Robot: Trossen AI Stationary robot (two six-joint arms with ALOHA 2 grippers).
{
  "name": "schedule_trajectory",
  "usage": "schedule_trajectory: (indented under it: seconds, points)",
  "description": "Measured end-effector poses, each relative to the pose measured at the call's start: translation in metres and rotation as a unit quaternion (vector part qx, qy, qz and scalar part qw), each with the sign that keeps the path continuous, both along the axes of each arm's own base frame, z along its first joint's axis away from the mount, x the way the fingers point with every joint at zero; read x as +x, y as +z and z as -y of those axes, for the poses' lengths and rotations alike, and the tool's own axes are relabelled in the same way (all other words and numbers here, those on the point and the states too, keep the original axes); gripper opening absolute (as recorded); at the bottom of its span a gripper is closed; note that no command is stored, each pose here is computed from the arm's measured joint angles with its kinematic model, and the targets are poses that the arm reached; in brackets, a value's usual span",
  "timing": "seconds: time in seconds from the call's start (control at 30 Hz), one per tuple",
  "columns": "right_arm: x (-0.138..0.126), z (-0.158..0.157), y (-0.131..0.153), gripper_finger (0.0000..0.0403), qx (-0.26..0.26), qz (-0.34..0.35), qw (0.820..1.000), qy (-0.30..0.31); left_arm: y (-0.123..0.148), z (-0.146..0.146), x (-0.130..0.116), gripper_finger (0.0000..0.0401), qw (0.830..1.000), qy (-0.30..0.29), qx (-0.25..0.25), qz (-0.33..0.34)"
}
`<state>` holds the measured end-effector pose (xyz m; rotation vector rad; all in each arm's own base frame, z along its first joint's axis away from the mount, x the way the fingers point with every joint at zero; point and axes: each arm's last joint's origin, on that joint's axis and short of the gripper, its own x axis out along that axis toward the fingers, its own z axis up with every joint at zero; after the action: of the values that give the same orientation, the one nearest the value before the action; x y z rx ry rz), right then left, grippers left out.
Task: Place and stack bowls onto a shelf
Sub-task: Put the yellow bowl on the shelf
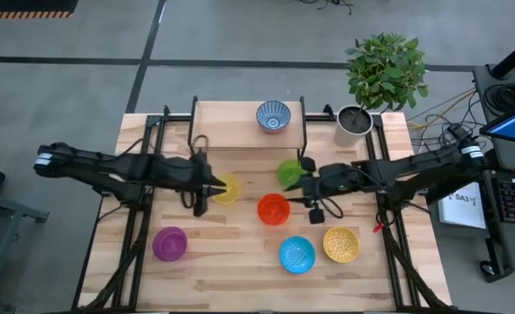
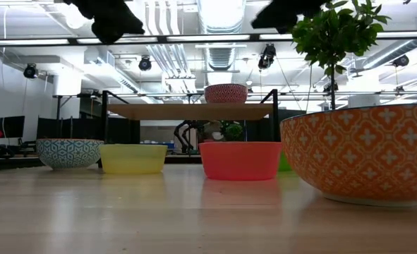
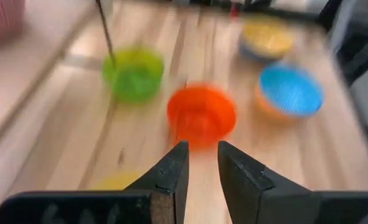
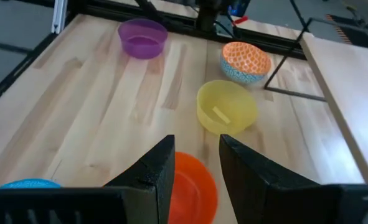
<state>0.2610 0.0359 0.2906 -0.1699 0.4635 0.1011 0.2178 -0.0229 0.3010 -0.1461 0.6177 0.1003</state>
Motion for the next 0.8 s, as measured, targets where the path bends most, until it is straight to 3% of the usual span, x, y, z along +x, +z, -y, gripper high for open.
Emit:
schedule_trajectory:
  seconds: [0.23,0.43,0.8]
  points:
    - [-0.026,0.004,-0.014,0.0116,0.008,0.028,1.000,-0.002,-0.016,0.003,0.020,0.0068,0.986,0.027,-0.006,-0.165]
    - [-0.036,0.005,-0.016,0.0116,0.008,0.036,0.999,-0.002,-0.049,0.006,0.031,0.0068,0.960,0.030,-0.014,-0.278]
    - [-0.035,0.005,-0.018,0.0116,-0.009,0.036,0.999,0.006,-0.094,0.009,0.057,0.0084,0.934,0.002,0.024,-0.357]
